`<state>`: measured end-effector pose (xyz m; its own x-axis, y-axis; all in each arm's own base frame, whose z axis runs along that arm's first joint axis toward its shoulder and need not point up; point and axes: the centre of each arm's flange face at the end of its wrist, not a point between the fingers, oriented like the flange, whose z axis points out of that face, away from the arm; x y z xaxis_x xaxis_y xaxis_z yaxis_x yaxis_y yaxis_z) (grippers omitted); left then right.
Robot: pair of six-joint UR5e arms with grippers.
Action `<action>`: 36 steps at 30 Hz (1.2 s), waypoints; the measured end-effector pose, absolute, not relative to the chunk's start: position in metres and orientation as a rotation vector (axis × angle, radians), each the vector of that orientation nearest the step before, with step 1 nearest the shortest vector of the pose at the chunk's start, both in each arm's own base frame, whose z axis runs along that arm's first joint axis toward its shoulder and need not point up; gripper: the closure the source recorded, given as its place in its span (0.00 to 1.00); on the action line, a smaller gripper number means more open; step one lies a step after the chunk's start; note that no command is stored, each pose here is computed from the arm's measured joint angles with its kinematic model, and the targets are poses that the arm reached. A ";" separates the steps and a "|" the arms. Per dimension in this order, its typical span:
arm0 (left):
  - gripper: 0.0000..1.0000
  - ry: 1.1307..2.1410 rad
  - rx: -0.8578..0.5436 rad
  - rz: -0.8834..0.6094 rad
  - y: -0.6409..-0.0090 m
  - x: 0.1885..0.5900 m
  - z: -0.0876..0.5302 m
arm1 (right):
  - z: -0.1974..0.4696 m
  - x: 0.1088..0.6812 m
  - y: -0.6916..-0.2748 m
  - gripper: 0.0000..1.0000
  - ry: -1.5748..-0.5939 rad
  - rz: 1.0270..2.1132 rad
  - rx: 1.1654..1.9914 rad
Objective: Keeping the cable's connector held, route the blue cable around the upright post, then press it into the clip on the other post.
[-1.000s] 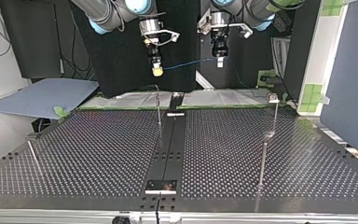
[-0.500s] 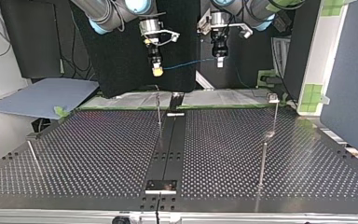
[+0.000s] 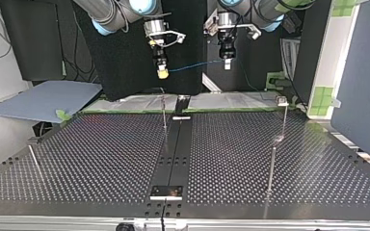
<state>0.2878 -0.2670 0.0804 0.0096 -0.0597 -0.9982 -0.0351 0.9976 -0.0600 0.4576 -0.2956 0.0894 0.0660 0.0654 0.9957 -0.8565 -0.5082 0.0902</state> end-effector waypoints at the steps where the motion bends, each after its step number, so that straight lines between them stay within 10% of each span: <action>1: 1.00 1.562 -0.075 -0.019 -0.267 0.288 0.080 | 0.089 0.458 -0.296 1.00 -0.811 1.544 1.590; 36: 1.00 1.559 -0.077 -0.022 -0.267 0.288 0.081 | 0.033 0.448 -0.286 1.00 -0.839 1.427 1.727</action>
